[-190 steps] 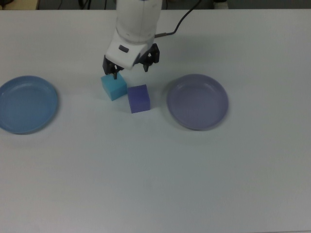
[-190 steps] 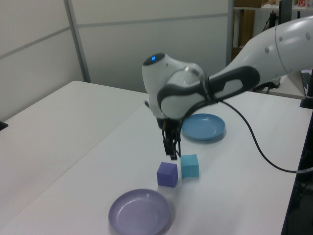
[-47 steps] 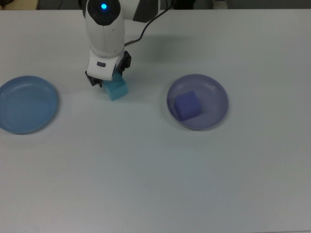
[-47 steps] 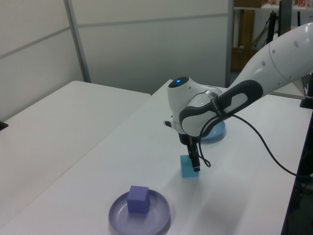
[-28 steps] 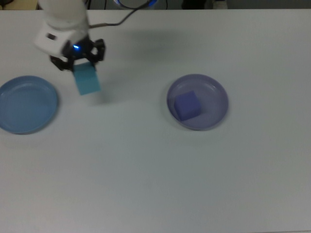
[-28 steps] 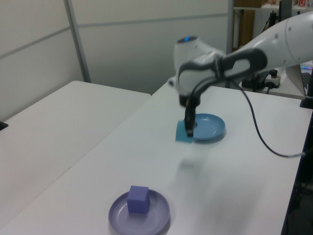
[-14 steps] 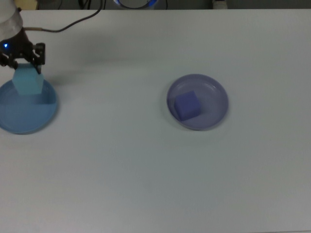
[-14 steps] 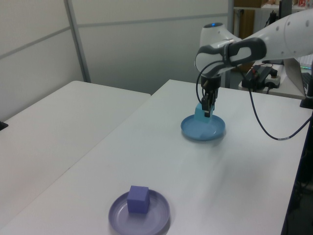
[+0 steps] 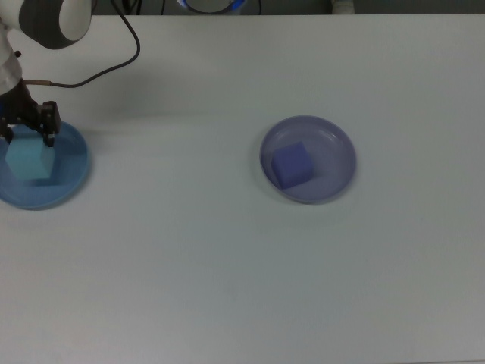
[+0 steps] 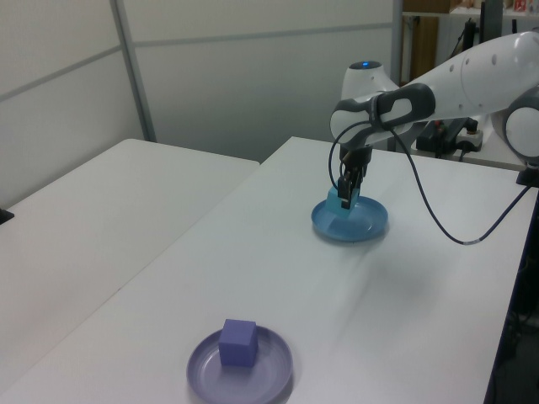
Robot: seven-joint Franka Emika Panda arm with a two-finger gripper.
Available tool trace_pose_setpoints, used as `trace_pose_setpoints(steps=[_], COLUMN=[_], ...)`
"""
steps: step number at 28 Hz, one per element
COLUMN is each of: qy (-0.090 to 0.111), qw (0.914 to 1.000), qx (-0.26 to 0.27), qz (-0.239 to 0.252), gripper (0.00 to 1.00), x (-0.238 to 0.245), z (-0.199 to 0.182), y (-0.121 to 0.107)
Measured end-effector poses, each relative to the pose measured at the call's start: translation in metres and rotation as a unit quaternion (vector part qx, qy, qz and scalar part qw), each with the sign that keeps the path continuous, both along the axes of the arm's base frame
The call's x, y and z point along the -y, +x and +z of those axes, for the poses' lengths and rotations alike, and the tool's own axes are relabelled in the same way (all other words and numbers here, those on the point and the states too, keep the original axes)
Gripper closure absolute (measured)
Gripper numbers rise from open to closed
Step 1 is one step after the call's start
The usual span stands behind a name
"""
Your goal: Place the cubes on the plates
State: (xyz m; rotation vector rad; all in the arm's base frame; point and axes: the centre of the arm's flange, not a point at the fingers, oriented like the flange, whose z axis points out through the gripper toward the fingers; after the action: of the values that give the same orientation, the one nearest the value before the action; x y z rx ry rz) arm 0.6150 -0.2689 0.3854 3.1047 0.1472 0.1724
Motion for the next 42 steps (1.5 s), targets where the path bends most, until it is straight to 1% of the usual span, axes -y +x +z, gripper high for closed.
trace_pose_setpoints(steps=[2,3,7,10,12,13,16,19,22,23,24,25,26,27,28,30,33,37,42], qy=[0.0,-0.001,0.0,0.008,0.019,0.026,0.037,0.047,0.055,0.058,0.058,0.052,0.042,0.028,0.007,-0.018,-0.039,-0.043,-0.029], qw=[1.0,1.0,1.0,1.0,0.9998,0.9997,0.9993,0.9987,0.9976,0.9967,0.9963,0.9958,0.9954,0.9949,0.994,0.9927,0.9922,0.9931,0.9947], qx=[0.004,0.007,0.007,0.001,-0.004,-0.007,-0.01,-0.013,-0.015,-0.017,-0.019,-0.024,-0.029,-0.034,-0.037,-0.039,-0.045,-0.047,-0.035], qz=[-0.001,-0.001,-0.001,-0.001,-0.001,0.0,-0.003,-0.015,-0.04,-0.054,-0.061,-0.071,-0.081,-0.091,-0.103,-0.113,-0.11,-0.098,-0.092], gripper=[0.24,0.15,0.01,0.0,0.0,0.0,0.0,0.0,0.0,0.0,0.0,0.0,0.0,0.0,0.0,0.0,0.0,0.0,0.0], x=[0.001,0.001,0.0,-0.004,-0.01,-0.016,-0.036,-0.073,-0.111,-0.131,-0.144,-0.159,-0.173,-0.188,-0.21,-0.24,-0.279,-0.294,-0.286], z=[0.005,0.008,0.016,0.031,0.047,0.063,0.099,0.141,0.17,0.18,0.185,0.189,0.192,0.193,0.192,0.188,0.177,0.173,0.183], y=[0.0,0.0,-0.001,-0.007,-0.012,-0.016,-0.024,-0.034,-0.041,-0.043,-0.044,-0.045,-0.046,-0.046,-0.045,-0.043,-0.044,-0.045,-0.046])
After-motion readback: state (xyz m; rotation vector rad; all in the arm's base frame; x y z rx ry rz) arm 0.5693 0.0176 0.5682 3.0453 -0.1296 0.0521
